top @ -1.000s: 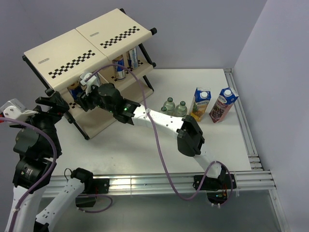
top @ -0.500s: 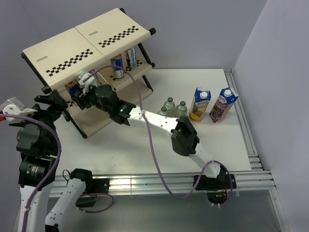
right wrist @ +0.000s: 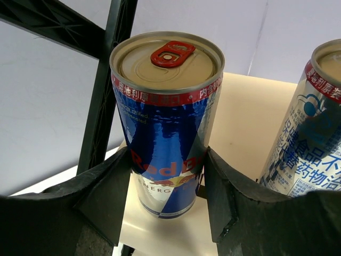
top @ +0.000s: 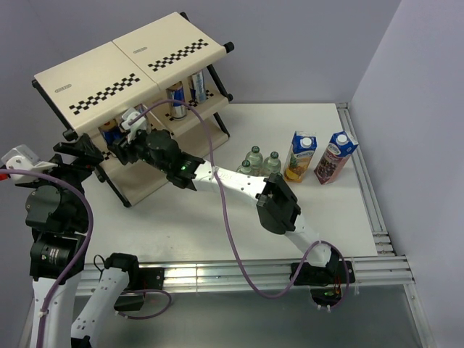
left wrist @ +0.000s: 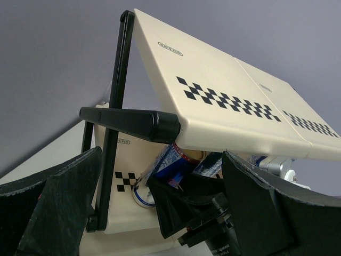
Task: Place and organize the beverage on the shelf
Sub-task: Place the drink on the shelf, then pick up the drink from the center of the board.
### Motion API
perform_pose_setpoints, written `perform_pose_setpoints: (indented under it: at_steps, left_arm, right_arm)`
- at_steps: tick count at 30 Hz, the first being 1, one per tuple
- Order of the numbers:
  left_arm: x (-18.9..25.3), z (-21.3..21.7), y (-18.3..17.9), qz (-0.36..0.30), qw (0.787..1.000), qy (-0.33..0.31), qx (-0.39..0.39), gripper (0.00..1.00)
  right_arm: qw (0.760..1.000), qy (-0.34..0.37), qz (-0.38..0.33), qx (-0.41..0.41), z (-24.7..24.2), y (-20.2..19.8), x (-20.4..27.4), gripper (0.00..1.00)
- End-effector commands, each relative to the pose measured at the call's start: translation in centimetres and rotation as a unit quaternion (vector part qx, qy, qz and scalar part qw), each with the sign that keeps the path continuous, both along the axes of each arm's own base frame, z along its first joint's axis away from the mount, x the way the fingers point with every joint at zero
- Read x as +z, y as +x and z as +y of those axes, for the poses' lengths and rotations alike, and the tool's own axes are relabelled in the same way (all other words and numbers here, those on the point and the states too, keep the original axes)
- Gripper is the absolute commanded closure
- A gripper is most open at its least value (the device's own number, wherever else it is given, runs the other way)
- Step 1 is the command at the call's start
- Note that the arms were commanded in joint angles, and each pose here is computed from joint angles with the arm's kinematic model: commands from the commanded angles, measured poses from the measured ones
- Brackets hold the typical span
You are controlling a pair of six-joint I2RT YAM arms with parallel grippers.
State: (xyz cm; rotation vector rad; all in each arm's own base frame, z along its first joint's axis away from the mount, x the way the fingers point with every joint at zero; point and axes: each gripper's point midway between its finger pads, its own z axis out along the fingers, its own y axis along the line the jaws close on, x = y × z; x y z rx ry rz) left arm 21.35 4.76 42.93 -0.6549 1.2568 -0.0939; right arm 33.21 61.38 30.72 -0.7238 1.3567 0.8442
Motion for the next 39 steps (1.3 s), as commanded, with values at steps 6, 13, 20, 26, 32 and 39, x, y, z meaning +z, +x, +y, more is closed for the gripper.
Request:
perform_pose_setpoints:
  at_steps: [6,13,20,26,32,39]
  left_arm:
    - [0.7,-0.5,0.5,-0.010,1.000,0.002,-0.013,0.00]
    - [0.7,-0.5,0.7,-0.008,1.000,0.003,-0.015,0.01]
    - [0.6,-0.5,0.7,-0.008,1.000,0.006,-0.015,0.00]
    - [0.6,-0.6,0.9,-0.007,1.000,0.005,-0.018,0.01]
    - [0.3,-0.8,0.9,-0.004,1.000,0.010,-0.025,0.00]
    - [0.5,-2.7,1.3,-0.006,0.996,0.029,-0.079,0.00]
  right_arm:
    - [1.000,-0.003,0.004,0.003,-1.7,-0.4,0.9,0.39]
    - [1.000,0.005,0.000,0.005,-2.1,-0.9,1.7,0.19]
    - [1.000,0.006,-0.001,0.011,-2.5,-1.4,2.1,0.19]
    - [1.000,0.019,-0.008,0.023,-4.0,-3.5,3.4,0.10]
    - [0.999,0.032,-0.014,0.018,-7.0,-4.9,5.0,0.03]
    - [0.997,0.029,0.027,-0.061,-13.4,-5.1,3.7,0.01]
